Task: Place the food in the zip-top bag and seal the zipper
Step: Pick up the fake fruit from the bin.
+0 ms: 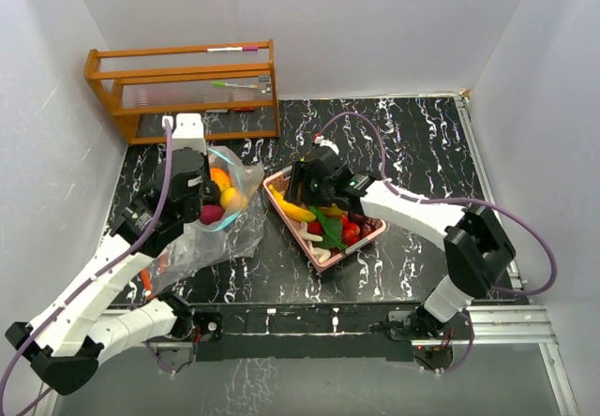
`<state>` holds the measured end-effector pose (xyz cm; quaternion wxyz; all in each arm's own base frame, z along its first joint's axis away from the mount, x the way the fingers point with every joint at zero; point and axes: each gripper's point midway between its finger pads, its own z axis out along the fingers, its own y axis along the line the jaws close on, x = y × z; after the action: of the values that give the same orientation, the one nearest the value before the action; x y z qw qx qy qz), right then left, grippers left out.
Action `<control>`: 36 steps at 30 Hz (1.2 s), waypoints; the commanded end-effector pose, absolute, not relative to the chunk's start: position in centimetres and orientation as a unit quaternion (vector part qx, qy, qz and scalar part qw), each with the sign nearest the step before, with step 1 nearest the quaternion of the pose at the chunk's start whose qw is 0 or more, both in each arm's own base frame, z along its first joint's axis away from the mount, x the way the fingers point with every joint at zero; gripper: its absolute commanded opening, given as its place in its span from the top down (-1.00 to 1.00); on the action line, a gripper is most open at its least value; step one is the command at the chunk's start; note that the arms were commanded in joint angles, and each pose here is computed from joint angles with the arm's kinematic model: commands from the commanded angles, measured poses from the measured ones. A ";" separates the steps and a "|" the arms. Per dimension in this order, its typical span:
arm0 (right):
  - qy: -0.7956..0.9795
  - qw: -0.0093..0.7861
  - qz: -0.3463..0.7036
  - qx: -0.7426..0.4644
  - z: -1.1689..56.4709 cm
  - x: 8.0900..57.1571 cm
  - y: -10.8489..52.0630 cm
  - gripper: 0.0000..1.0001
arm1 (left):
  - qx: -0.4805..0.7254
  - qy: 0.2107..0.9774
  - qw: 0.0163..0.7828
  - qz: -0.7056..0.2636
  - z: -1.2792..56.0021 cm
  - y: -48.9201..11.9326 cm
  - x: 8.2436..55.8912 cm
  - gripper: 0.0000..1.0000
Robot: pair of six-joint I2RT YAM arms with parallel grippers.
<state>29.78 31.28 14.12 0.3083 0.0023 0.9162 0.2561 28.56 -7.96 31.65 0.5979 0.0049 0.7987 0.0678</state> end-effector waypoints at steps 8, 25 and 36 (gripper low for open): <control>0.910 0.342 0.230 0.039 12.3 34.1 35.0 -0.36 | -0.037 0.754 0.653 0.063 34.9 -5.5 27.1 1.00; 0.886 0.453 0.092 0.022 14.7 37.1 33.7 -0.35 | -0.027 0.758 0.650 0.048 34.3 -5.9 26.8 1.00; 0.865 0.486 0.120 -0.016 19.8 35.8 32.6 -0.31 | -0.021 0.766 0.640 0.054 33.4 -6.4 27.4 1.00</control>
<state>35.21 33.45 16.22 0.4445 -0.0119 0.8879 0.1178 27.22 -6.46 32.90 0.6320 -0.0109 0.7727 0.0587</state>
